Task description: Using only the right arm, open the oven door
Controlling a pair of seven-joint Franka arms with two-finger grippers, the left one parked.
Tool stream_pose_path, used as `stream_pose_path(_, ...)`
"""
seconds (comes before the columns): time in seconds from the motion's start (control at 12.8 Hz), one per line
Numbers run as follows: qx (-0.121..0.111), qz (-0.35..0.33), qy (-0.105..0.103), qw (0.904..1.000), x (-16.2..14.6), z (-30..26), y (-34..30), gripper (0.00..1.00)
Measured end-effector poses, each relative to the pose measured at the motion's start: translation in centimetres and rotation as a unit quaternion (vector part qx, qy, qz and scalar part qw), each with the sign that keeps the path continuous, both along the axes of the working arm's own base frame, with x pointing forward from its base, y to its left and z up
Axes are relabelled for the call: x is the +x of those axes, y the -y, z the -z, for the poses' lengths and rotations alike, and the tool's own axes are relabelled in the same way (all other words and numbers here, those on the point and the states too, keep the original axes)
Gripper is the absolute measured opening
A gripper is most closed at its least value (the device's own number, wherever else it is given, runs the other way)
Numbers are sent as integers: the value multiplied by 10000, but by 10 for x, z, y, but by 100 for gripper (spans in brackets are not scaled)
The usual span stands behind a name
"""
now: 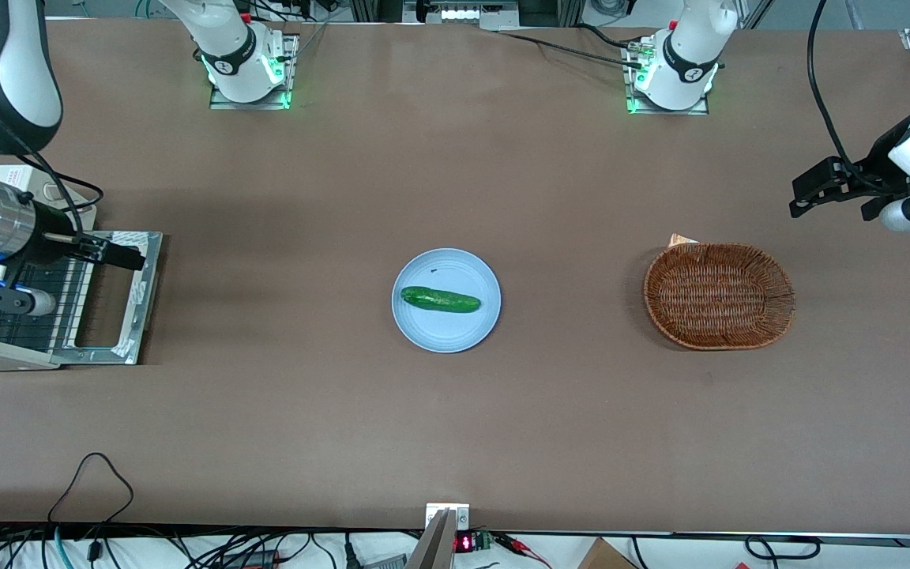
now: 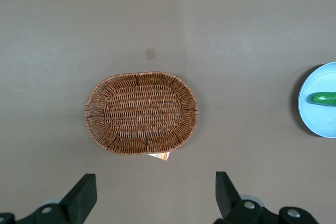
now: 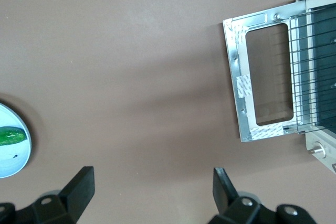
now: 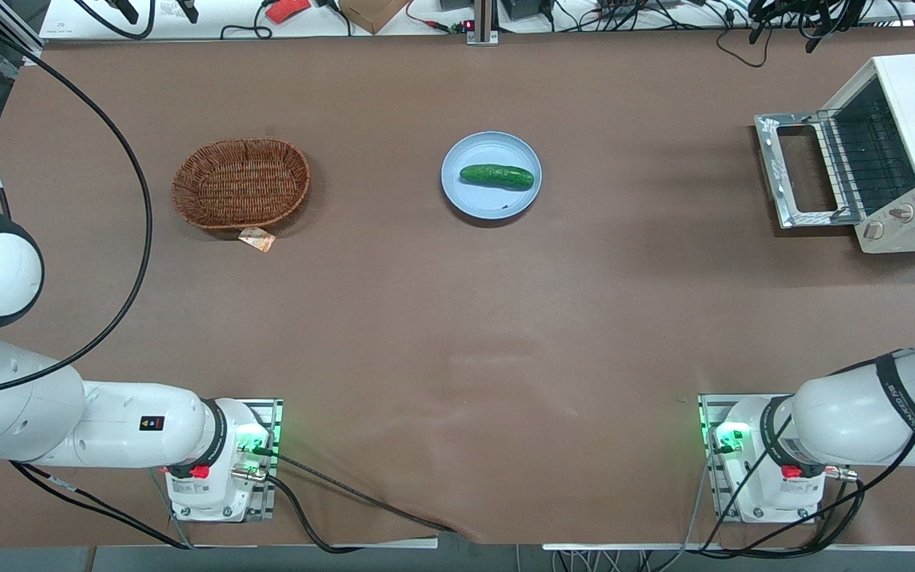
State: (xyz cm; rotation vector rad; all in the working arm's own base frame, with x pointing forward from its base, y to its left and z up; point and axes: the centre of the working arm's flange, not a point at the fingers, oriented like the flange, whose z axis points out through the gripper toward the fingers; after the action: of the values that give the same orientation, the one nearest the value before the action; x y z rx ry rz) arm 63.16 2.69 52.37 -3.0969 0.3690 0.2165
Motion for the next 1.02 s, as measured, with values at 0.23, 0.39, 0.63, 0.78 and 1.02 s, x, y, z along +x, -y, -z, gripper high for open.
stream_pose_path(0.23,54,-111,91,9999,-4,-10,1,100)
stream_pose_path(0.39,59,-531,128,9985,-17,-13,5,100)
stream_pose_path(0.63,38,-687,838,9941,-43,-14,10,100)
stream_pose_path(0.78,56,-718,1075,9916,-57,-15,8,100)
stream_pose_path(1.02,70,-790,1097,9908,-65,-17,1,100)
